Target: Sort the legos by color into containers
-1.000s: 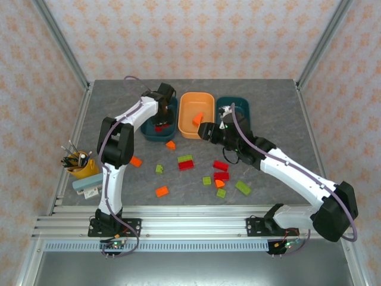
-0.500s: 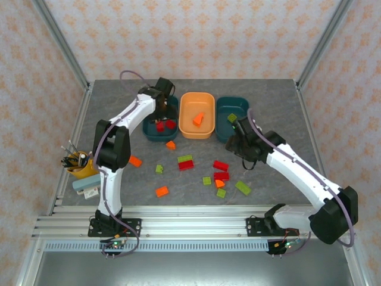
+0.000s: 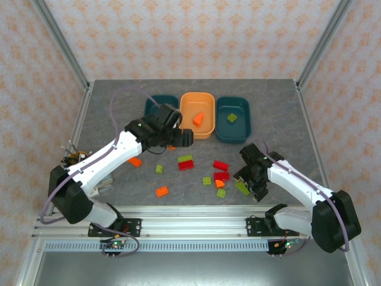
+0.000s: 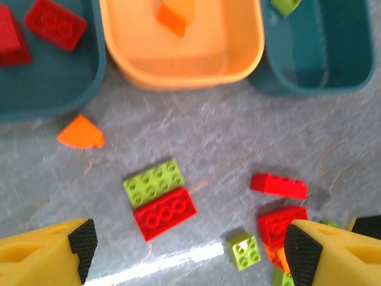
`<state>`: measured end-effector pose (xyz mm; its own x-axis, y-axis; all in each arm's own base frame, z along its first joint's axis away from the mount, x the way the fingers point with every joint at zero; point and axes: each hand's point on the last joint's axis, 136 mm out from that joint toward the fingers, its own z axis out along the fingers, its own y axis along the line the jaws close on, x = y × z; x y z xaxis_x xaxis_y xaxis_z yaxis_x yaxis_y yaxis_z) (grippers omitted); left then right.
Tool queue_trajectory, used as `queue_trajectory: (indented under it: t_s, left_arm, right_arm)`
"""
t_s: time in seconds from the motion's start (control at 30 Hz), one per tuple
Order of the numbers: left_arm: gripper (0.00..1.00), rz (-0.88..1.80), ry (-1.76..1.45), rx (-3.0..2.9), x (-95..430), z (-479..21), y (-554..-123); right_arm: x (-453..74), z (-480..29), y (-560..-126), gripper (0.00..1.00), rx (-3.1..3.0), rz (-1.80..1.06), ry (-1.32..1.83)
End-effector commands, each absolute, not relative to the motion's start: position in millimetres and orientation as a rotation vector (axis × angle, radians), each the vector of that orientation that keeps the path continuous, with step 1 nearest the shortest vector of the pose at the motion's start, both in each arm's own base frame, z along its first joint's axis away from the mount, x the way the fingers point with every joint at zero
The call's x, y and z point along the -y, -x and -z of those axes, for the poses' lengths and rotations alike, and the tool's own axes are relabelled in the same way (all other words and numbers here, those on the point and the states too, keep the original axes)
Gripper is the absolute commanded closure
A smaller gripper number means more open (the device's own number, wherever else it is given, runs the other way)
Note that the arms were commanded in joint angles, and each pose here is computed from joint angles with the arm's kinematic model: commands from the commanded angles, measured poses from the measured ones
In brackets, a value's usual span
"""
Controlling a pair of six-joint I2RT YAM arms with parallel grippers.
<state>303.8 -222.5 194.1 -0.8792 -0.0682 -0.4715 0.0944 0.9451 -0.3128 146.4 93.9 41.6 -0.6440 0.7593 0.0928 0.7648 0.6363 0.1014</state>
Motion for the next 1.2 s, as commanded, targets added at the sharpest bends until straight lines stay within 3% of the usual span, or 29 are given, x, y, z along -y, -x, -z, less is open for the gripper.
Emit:
queue_trajectory:
  t_s: [0.0, 0.47, 0.9, 1.03, 1.17]
  left_arm:
    - [0.14, 0.508, 0.019, -2.571, 223.1, -200.9, -291.7]
    - [0.14, 0.790, -0.180, -2.519, 239.7, -208.5, -227.3]
    - [0.14, 0.822, -0.140, -2.495, 234.4, -210.5, -221.1]
    - [0.14, 0.820, -0.125, -2.490, 233.8, -212.3, -222.4]
    - [0.14, 0.856, -0.085, -2.446, 241.2, -231.9, -232.6]
  right_arm:
    - [-103.2, -33.3, -158.4, 0.12, 2.790, 0.306, 1.378]
    - [-98.5, -14.2, -152.5, 0.16, 2.840, 0.140, 1.127]
    - [-98.8, -5.6, -163.4, 0.40, 2.899, 0.156, 1.097]
    - [-97.2, -26.3, -176.1, 0.43, 2.972, 0.187, 1.105]
    - [-93.1, -78.1, -204.0, 0.43, 3.134, 0.193, 1.051]
